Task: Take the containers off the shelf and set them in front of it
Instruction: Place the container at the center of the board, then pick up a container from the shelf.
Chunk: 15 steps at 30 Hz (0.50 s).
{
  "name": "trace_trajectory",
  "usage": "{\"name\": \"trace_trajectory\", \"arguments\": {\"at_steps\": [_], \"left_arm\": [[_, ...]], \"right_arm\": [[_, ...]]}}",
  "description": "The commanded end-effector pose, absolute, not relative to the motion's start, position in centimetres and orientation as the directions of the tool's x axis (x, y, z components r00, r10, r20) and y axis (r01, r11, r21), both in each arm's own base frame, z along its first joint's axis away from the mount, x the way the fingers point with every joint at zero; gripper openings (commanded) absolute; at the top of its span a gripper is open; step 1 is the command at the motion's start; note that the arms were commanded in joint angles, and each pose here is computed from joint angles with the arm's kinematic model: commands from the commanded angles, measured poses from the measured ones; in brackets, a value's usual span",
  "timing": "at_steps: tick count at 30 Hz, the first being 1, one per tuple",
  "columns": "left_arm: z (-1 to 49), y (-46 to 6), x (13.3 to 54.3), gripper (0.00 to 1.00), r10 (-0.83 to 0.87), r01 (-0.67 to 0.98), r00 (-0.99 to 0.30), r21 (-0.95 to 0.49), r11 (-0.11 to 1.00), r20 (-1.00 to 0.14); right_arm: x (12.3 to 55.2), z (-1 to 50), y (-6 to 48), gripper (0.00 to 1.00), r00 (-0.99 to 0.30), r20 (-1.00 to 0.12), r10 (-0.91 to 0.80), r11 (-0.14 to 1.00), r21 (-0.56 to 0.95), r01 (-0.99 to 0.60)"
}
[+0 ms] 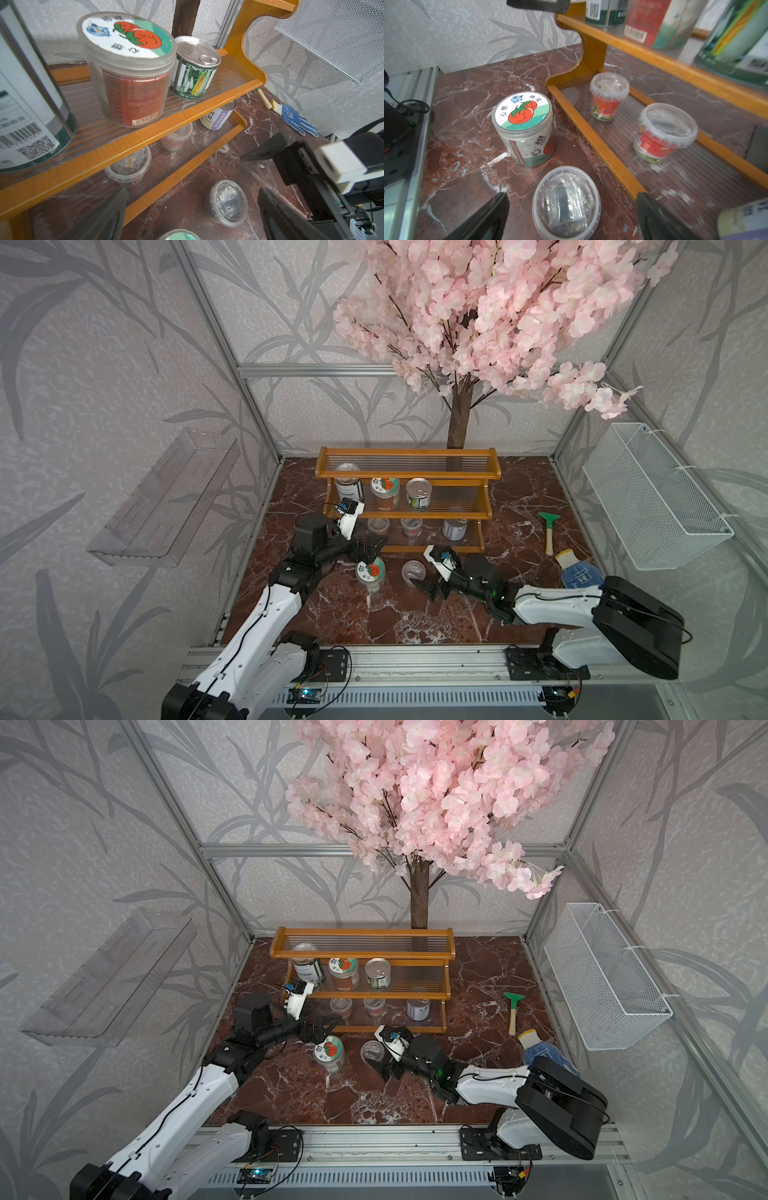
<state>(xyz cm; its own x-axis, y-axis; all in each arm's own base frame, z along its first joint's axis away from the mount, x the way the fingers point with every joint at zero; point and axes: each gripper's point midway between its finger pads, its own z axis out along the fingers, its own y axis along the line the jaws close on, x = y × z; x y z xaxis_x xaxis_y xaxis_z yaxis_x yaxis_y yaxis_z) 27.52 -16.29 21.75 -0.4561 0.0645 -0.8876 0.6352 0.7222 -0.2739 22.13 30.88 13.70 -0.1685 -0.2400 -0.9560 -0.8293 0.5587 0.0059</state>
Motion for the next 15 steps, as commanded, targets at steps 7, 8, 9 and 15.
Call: {"name": "trace_trajectory", "arguments": {"at_steps": [7,8,9,15], "left_arm": [[24.1,-16.6,28.2,1.00,0.055,0.660,-0.402,-0.248,0.709,-0.914],[24.2,-16.6,28.1,1.00,0.055,0.662,-0.401,-0.248,0.708,-0.914],[24.2,-16.6,28.1,1.00,0.054,0.661,-0.403,-0.249,0.708,-0.914],[24.2,-16.4,27.6,1.00,0.054,0.659,-0.402,-0.247,0.710,-0.914]], "right_arm": [[30.4,22.0,28.4,0.99,-0.154,-0.983,-0.103,0.790,0.013,-0.613],[31.3,22.4,28.4,0.99,-0.158,-0.983,-0.097,0.804,0.016,-0.594],[32.1,22.9,28.5,0.99,-0.159,-0.983,-0.091,0.814,0.018,-0.581],[36.4,23.0,28.8,0.99,-0.188,-0.977,-0.097,0.848,0.017,-0.529]]}}
